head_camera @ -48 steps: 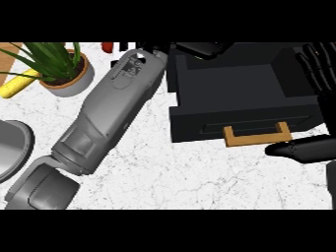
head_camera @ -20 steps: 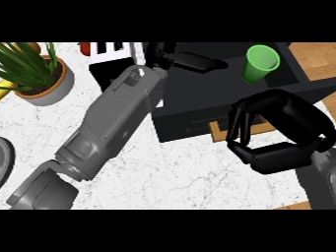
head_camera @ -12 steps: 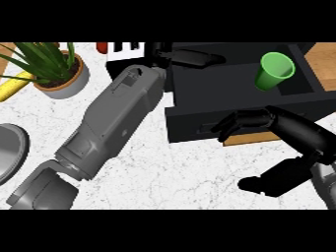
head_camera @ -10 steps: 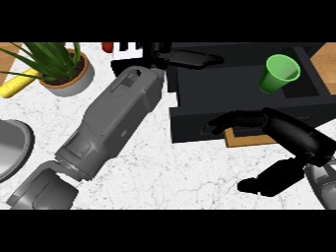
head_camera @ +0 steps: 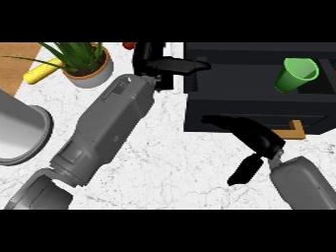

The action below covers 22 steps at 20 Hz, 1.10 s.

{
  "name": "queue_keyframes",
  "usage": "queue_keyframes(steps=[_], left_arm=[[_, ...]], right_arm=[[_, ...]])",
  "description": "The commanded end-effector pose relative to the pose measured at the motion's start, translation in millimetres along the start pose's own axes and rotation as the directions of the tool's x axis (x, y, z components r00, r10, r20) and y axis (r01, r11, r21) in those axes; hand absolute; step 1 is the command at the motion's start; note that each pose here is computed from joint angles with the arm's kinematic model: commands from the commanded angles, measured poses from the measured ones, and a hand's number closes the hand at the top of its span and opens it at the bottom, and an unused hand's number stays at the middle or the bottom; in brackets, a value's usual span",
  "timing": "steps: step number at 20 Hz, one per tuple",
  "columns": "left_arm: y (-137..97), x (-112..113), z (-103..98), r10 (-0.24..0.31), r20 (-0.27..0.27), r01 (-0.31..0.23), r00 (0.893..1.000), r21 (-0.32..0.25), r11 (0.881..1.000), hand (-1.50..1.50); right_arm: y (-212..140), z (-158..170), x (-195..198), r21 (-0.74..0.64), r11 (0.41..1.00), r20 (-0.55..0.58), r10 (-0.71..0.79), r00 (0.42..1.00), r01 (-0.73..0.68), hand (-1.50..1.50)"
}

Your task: Pick up the cup, place it into the drawer and close the drawer

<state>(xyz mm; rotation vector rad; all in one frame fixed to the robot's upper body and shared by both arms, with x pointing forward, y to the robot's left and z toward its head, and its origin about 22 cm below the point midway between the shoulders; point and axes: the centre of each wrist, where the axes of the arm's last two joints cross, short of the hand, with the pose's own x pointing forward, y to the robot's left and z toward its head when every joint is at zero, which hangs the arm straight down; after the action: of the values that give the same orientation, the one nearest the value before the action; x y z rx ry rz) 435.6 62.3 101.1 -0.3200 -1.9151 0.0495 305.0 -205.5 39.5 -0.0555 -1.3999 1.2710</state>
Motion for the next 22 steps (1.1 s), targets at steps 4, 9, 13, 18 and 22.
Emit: queue_keyframes(steps=[4,9,13,18,22], left_arm=[[32.0,-1.4,10.8,0.021,0.005,-0.021,1.0,0.016,1.0,-1.5],[55.9,-8.3,26.5,0.044,-0.007,-0.044,0.999,-0.004,0.999,-1.5],[59.4,-11.1,34.0,0.061,-0.028,-0.062,0.998,-0.017,0.998,-1.5],[87.3,-0.5,34.4,0.059,-0.011,-0.059,0.998,-0.027,0.998,-1.5],[83.2,-3.1,38.4,0.069,-0.013,-0.069,0.998,-0.053,0.996,-1.5]], right_arm=[[-0.8,-30.1,-64.2,0.007,0.999,-0.111,0.033,0.993,-0.033,1.5],[-40.1,-45.7,-68.5,-0.129,0.992,-0.045,-0.017,0.999,0.011,1.5],[-83.5,-41.2,-72.4,-0.275,0.961,-0.042,-0.041,0.998,0.028,1.5],[-116.0,-39.2,-71.6,-0.378,0.926,-0.074,-0.034,0.997,0.003,1.5],[-148.6,-33.9,-58.7,-0.437,0.898,-0.06,-0.089,0.994,0.054,1.5]])
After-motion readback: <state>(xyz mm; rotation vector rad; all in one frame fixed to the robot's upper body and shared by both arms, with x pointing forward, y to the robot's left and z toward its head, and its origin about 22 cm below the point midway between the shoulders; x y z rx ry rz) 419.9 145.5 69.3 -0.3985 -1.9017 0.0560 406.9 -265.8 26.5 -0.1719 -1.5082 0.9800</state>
